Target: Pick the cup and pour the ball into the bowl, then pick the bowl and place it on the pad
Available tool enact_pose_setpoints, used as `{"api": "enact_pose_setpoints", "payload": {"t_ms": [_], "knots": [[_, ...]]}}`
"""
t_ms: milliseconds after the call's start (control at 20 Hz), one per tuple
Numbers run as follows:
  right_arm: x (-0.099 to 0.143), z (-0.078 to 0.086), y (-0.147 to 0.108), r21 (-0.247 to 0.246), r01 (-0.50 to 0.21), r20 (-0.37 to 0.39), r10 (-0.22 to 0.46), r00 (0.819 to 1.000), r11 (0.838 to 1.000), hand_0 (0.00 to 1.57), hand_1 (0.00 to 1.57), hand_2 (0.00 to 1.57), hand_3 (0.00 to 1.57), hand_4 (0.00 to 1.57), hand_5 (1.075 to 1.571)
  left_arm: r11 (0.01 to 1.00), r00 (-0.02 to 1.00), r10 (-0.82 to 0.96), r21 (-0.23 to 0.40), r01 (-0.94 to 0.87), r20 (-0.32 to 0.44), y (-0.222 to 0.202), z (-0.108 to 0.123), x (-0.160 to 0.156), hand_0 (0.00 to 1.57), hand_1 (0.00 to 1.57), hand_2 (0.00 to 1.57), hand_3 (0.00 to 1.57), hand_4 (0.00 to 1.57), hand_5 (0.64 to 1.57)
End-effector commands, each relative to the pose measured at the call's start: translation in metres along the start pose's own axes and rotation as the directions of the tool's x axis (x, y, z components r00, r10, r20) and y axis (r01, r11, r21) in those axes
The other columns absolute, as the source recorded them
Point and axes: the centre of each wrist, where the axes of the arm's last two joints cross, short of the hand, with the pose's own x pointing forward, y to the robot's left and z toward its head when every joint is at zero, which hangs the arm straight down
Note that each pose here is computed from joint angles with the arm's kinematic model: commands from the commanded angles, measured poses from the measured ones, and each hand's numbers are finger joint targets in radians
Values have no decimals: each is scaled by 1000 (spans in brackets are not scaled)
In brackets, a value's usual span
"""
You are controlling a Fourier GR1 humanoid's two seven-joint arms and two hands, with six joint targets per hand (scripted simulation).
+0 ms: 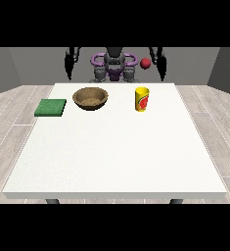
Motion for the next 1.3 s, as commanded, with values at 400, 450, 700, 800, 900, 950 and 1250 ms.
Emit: {"api": "enact_pose_setpoints", "payload": {"t_ms": [400, 450, 700, 800, 900, 950, 1250], "knots": [[32, 20, -4, -60, 168, -194, -177, 965, 984, 0, 0, 0, 0, 865, 1534, 982, 965, 185, -6, -189, -188, -18, 12, 37, 0, 0, 0, 0, 637, 1563], [34, 24, 1, -41, 172, -194, -177, 965, 984, 0, 0, 0, 0, 860, 1530, 975, 954, 217, 2, -221, -205, -22, 5, 51, 0, 0, 0, 0, 634, 1564], [99, 14, -18, -68, 152, -63, -156, 986, 986, 0, 0, 0, 0, 817, 1540, 980, 979, 198, -26, -200, -57, -35, 6, 90, 0, 0, 0, 0, 600, 1563], [108, 27, -25, -52, 160, -67, -163, 984, 986, 0, 0, 0, 0, 767, 1544, 983, 983, 180, -18, -181, -47, -31, 3, 107, 0, 0, 0, 0, 568, 1559], [113, 12, -6, -51, 166, 38, -165, 986, 985, 0, 0, 0, 0, 760, 1549, 986, 985, 166, -38, -164, 53, -41, -8, 100, 0, 0, 0, 0, 591, 1557], [107, 13, -3, -10, 174, 106, -172, 979, 985, 0, 0, 0, 0, 755, 1551, 990, 984, 140, 6, -141, 112, -50, -22, 104, 0, 0, 0, 0, 602, 1556], [90, -4, -6, -7, 162, 259, -155, 953, 987, 0, 0, 0, 87, 712, 1545, 995, 953, 98, -5, -101, 286, -45, -37, 95, 0, 0, 0, 0, 548, 1526]]}}
